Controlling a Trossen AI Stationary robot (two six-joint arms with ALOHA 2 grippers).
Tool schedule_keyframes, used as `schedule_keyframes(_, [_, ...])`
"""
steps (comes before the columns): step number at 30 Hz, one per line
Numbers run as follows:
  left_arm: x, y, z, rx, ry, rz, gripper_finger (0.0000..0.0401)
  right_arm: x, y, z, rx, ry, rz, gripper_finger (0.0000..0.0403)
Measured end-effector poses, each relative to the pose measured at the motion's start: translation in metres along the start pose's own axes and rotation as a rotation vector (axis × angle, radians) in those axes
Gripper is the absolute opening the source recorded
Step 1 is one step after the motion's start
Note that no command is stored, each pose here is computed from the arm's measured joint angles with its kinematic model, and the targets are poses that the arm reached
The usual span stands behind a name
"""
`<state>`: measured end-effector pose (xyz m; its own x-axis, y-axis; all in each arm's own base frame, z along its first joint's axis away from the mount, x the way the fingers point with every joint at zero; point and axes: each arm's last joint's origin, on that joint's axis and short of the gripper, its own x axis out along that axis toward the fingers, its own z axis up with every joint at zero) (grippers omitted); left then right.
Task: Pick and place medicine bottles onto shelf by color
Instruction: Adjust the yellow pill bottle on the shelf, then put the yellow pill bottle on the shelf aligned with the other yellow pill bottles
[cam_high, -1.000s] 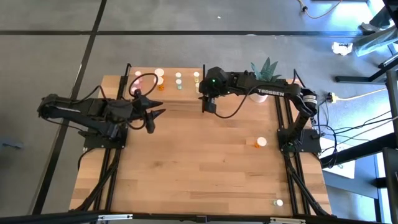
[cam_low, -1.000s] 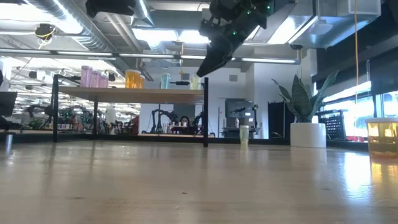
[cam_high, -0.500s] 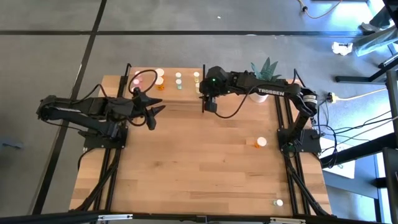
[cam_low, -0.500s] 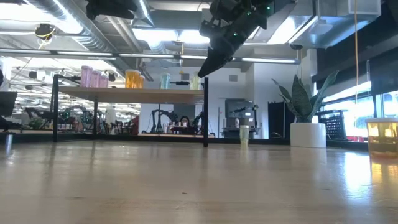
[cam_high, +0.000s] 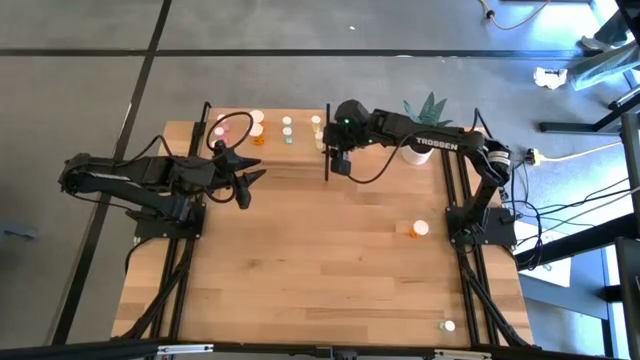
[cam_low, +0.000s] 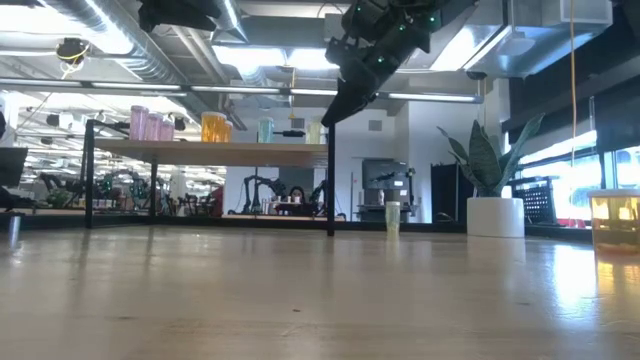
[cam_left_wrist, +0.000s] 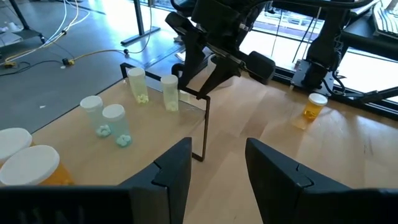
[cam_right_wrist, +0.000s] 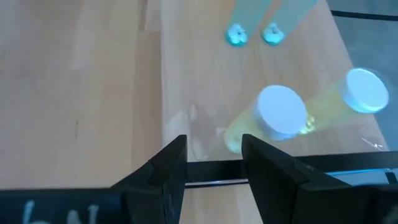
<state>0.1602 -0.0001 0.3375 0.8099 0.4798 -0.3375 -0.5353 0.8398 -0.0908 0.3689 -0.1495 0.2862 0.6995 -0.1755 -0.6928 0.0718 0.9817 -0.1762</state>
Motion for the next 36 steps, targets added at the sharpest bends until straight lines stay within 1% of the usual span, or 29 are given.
schedule_keyframes(13, [0.000,0.000,0.000,0.000,0.000,-0.001,0.0144,0.013,-0.003,-0.003,-0.010,0.000,-0.001,0.0156])
schedule_keyframes(16, [0.000,0.000,0.000,-0.008,0.000,-0.001,0.0144,0.014,-0.003,-0.002,-0.038,-0.003,0.001,0.0156])
schedule_keyframes(24, [0.000,0.000,0.000,-0.017,0.000,-0.002,0.0144,0.012,-0.004,-0.003,-0.043,0.001,-0.002,0.0156])
schedule_keyframes(30, [0.000,0.000,0.000,-0.016,0.000,-0.001,0.0144,-0.005,-0.006,-0.003,-0.034,0.015,-0.011,0.0156])
schedule_keyframes(36, [0.000,0.000,0.000,-0.016,0.000,-0.001,0.0144,-0.035,-0.008,0.005,-0.017,-0.038,-0.036,0.0156])
